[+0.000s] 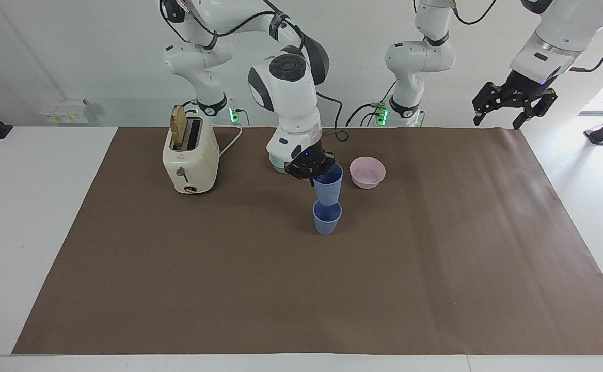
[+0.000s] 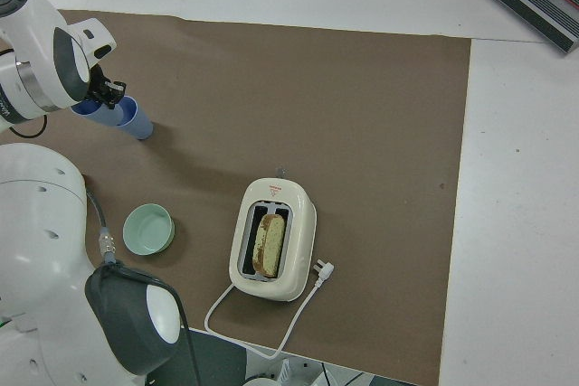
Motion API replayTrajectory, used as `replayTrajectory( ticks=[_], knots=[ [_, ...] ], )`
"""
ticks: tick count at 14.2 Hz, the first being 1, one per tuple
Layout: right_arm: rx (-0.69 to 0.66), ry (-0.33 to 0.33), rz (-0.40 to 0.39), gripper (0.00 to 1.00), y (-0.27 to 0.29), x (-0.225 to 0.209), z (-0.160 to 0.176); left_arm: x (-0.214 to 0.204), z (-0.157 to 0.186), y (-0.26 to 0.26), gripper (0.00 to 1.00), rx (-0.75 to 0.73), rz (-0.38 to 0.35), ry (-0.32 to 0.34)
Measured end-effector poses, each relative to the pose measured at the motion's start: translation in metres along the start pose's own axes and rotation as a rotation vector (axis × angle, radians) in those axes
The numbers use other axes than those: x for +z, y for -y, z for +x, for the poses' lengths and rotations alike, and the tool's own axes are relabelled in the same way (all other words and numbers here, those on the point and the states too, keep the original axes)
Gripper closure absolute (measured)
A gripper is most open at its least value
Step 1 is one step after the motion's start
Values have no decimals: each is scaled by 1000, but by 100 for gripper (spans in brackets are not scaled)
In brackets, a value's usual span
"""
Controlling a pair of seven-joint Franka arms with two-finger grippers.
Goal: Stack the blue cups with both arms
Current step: 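Lower the blue cup into the first blue cup with the right gripper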
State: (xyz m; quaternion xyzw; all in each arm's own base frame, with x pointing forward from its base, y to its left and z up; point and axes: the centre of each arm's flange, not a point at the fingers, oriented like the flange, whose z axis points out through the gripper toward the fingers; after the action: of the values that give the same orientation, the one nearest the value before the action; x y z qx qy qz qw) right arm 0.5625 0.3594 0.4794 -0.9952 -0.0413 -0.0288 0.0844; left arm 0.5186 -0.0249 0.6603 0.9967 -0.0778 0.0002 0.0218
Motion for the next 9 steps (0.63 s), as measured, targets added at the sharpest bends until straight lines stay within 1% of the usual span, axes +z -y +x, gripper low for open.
replayTrajectory(
  ticks=[3,6,9],
  knots=[
    [4,3,-2,96,-2,5,2,0,0,0,0,0,0,0],
    [9,-15,7,96,-3,12,8,0,0,0,0,0,0,0],
    [15,-12,5,96,-7,15,10,0,0,0,0,0,0,0]
  ],
)
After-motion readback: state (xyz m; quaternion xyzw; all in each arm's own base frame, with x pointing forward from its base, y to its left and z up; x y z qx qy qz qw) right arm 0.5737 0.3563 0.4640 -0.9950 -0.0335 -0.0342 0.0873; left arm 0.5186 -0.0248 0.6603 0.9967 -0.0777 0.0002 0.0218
